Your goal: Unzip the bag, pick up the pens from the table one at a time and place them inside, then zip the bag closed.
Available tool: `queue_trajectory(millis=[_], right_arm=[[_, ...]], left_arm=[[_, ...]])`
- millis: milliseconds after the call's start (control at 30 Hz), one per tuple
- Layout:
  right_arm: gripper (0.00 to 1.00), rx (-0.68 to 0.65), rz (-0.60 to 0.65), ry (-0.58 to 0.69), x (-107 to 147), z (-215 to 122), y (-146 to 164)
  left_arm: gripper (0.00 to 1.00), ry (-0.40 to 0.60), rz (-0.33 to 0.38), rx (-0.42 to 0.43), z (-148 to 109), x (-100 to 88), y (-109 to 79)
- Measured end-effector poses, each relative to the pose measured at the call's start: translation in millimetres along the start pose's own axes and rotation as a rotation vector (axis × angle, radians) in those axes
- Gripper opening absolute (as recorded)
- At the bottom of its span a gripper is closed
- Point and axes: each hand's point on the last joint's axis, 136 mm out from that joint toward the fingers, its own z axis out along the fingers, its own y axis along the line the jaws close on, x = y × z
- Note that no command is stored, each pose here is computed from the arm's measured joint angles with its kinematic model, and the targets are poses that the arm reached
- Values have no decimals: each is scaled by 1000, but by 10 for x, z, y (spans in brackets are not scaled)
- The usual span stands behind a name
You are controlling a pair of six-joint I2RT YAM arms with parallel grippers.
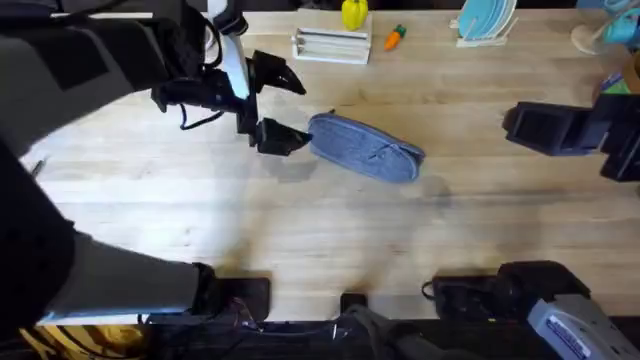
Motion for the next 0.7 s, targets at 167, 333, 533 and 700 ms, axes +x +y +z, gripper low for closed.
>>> queue_trajectory(millis=[167,333,533,700], right_arm=[[996,0,0,0,0,0,1],[997,0,0,0,0,0,0],[997,0,0,0,0,0,0],[997,0,0,0,0,0,1]], left_arm=[[991,-13,3,43,194,86,24],[991,-23,46,86,414,85,0],[991,-18,13,115,533,158,-19],[991,-18,4,112,524,169,-8]])
